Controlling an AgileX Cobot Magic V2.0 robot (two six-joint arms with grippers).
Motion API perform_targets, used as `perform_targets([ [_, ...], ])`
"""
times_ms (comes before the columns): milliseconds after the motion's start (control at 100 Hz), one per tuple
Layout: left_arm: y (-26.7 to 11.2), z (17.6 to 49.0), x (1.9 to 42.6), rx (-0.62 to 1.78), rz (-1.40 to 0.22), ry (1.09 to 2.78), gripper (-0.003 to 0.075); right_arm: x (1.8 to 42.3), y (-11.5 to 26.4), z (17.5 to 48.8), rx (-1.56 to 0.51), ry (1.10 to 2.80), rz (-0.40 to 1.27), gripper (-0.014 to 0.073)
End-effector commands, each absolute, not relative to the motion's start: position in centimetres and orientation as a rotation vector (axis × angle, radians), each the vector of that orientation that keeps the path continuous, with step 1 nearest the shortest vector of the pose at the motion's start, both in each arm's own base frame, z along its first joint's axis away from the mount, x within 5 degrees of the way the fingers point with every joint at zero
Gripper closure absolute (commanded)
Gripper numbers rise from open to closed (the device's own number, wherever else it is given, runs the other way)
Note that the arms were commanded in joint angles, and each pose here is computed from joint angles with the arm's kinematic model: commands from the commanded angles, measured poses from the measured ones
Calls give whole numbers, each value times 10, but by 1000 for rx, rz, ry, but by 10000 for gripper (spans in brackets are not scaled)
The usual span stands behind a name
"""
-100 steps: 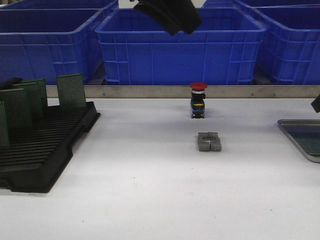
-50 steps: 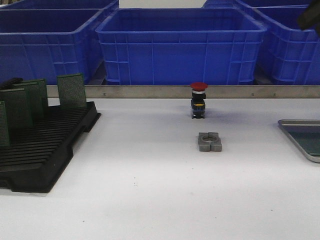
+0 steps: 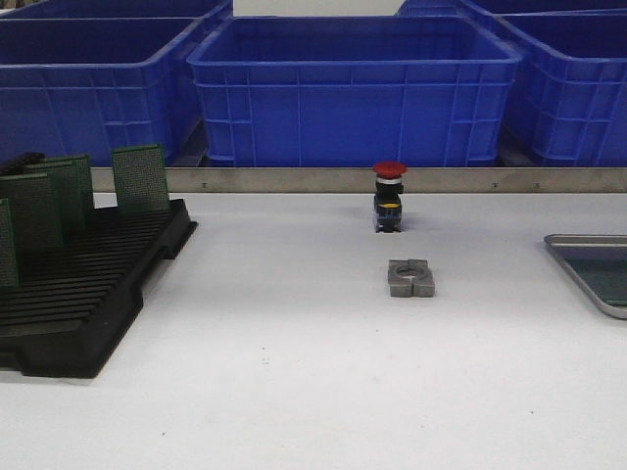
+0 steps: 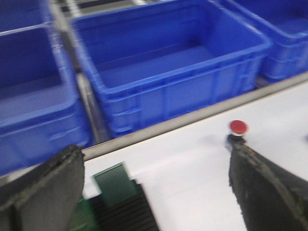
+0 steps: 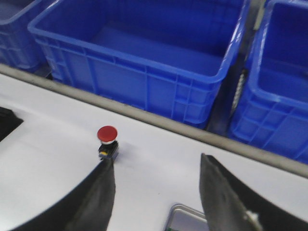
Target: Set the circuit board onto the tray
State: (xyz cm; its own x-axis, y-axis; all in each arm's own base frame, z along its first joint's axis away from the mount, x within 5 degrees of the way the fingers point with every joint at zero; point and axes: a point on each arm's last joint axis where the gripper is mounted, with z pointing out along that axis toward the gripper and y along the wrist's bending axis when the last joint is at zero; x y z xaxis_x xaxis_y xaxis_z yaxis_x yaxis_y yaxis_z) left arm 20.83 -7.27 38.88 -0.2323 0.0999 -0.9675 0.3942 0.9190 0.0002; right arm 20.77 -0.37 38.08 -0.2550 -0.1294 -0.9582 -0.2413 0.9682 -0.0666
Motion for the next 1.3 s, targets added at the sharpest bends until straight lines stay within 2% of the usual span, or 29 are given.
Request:
perform_targets([
  [0,-50,401,181,214,-272,1643,154,182,-5,396,-208,1692,14,172],
  [180,-28,378,145,131,-212,1612,154,138,-7,373,-119,1609,-78,172],
  [430,-19,360,115,117,-157,1563,154,93,-5,335,0,1509,-87,172],
  [740,-18,354,111,119,-152,1562,154,80,-6,326,46,1461,-85,174],
  [850,-18,354,111,119,-152,1562,164,80,-5,326,45,1462,-83,227],
  [900,-18,354,111,119,-152,1562,203,80,-6,326,46,1461,-84,277],
  [970,-18,354,111,119,-152,1562,297,80,-6,326,49,1459,-87,363],
  [1190,-18,354,111,119,-152,1562,726,80,-7,327,62,1449,-99,640],
  [1230,-18,354,111,119,-152,1562,736,80,-7,327,62,1449,-100,669],
  [1290,-18,354,111,119,-152,1562,738,80,-7,327,62,1449,-100,662],
])
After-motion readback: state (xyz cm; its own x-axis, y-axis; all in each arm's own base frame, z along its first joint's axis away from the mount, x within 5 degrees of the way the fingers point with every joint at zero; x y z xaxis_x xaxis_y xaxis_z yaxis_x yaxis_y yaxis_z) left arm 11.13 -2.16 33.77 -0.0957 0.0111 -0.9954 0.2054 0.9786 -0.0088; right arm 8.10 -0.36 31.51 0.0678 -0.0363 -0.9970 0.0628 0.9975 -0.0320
